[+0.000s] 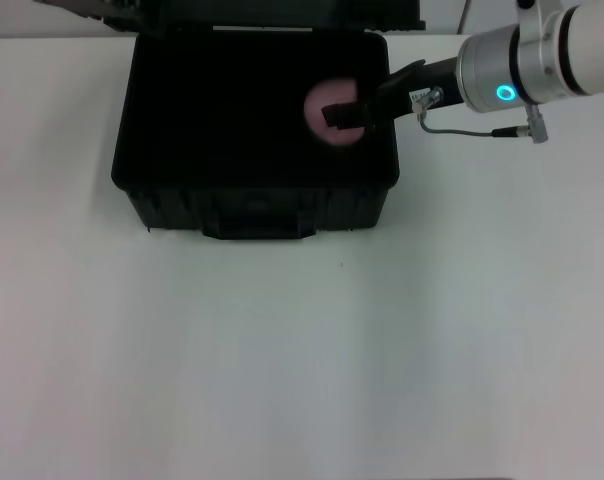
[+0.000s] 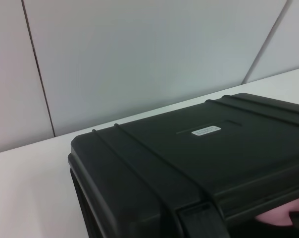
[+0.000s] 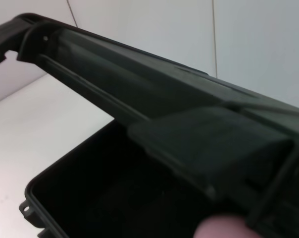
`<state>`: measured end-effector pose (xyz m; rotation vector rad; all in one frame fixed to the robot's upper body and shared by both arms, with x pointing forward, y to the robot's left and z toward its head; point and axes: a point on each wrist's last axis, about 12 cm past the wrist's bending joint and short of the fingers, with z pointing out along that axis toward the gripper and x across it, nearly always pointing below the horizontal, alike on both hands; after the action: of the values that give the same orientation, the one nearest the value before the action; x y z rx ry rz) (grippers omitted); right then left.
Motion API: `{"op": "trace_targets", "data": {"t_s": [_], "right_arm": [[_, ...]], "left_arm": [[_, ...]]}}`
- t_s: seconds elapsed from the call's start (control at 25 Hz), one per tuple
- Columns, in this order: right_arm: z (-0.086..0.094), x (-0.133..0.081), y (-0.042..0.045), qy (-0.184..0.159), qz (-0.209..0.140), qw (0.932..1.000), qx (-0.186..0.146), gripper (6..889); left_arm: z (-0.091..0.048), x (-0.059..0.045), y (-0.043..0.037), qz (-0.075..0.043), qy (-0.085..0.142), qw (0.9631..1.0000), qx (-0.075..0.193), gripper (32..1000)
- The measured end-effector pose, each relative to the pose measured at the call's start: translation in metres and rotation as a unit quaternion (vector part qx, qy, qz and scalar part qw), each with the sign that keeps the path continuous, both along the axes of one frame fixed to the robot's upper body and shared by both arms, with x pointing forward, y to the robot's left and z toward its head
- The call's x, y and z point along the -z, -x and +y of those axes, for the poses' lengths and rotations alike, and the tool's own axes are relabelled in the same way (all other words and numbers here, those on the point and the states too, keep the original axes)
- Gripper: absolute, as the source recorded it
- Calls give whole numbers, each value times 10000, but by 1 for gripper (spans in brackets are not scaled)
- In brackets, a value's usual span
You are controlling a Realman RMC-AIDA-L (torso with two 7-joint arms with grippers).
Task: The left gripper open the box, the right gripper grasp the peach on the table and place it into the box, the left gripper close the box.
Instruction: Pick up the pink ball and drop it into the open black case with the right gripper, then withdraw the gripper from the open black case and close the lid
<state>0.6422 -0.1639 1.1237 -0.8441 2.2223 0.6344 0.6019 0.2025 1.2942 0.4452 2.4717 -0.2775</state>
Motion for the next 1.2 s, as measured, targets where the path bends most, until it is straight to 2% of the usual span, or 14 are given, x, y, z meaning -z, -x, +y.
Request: {"op": "trace_targets", "data": {"t_s": [0.2,0.72,1.2], "right_arm": [[-1,25,0,16,39,10000,18,508],[-4,27,-1,22,44,10000,19,861],[-14,-6,0,-7,90,10000,-15,857]], "left_arm": [[0,0,0,0,-1,10000,2,360],[1,4,-1,7,-2,10000,2,360],[14,17,3,24,-2,10000,-16,360]]}}
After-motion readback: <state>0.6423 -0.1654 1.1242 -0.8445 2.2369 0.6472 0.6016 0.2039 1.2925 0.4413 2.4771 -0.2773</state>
